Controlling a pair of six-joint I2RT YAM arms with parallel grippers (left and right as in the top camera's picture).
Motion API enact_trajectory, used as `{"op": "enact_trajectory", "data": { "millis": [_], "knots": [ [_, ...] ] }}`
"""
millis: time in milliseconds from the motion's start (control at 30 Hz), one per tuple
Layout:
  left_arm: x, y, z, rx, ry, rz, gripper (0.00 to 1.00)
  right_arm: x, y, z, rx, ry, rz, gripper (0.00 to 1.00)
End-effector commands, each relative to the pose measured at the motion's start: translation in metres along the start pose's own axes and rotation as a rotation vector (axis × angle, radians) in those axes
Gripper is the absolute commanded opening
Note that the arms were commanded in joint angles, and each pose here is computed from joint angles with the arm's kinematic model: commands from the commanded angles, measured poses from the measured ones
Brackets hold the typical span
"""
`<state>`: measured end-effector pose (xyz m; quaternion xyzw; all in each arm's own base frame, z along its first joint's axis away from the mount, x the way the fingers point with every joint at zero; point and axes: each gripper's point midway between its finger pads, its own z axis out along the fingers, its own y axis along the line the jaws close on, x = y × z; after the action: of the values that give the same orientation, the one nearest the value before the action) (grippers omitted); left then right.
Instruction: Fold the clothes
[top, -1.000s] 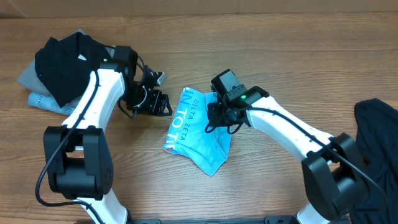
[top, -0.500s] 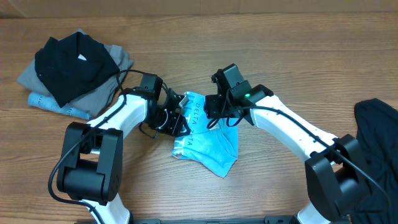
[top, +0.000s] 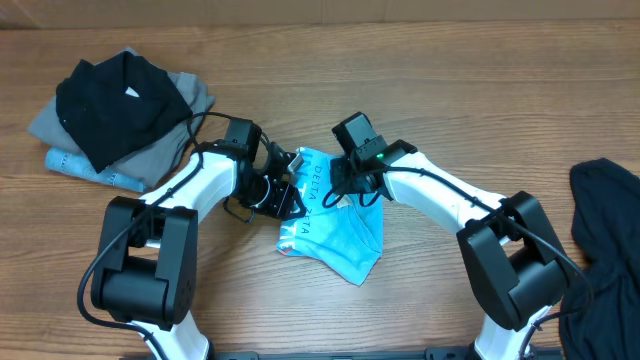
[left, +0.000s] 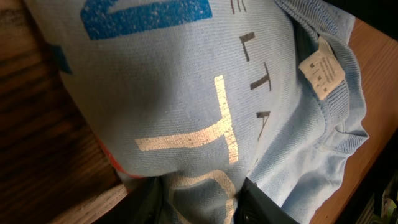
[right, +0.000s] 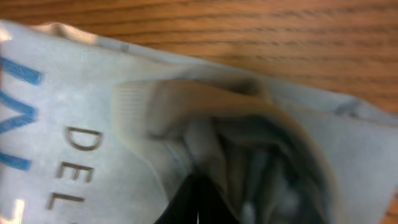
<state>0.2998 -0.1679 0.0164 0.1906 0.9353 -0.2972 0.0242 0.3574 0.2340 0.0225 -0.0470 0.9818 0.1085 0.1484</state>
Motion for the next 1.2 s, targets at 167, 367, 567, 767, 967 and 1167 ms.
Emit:
{"op": "enact_trajectory", "data": {
  "millis": [167, 367, 567, 767, 967, 1167],
  "knots": [
    [0.012, 0.004, 0.006, -0.031, 0.033, -0.019, 0.41, -0.023, -0.037, -0.058, 0.066, -0.032, 0.099, 0.04],
    [0.013, 0.005, 0.006, -0.041, 0.038, -0.022, 0.42, -0.022, -0.037, -0.069, -0.088, 0.027, 0.11, 0.08],
    [0.012, 0.008, 0.006, -0.057, 0.035, -0.051, 0.52, -0.037, 0.014, -0.072, -0.293, -0.023, 0.101, 0.31],
    [0.012, 0.008, 0.006, -0.057, 0.035, -0.051, 0.54, -0.033, 0.017, -0.034, -0.218, -0.001, 0.296, 0.39],
    [0.012, 0.008, 0.006, -0.057, 0.034, -0.055, 0.55, -0.032, 0.025, -0.002, -0.212, 0.007, 0.388, 0.51],
    [0.012, 0.008, 0.006, -0.057, 0.034, -0.055, 0.54, -0.039, 0.026, 0.003, -0.223, -0.017, 0.395, 0.08]
  ]
}}
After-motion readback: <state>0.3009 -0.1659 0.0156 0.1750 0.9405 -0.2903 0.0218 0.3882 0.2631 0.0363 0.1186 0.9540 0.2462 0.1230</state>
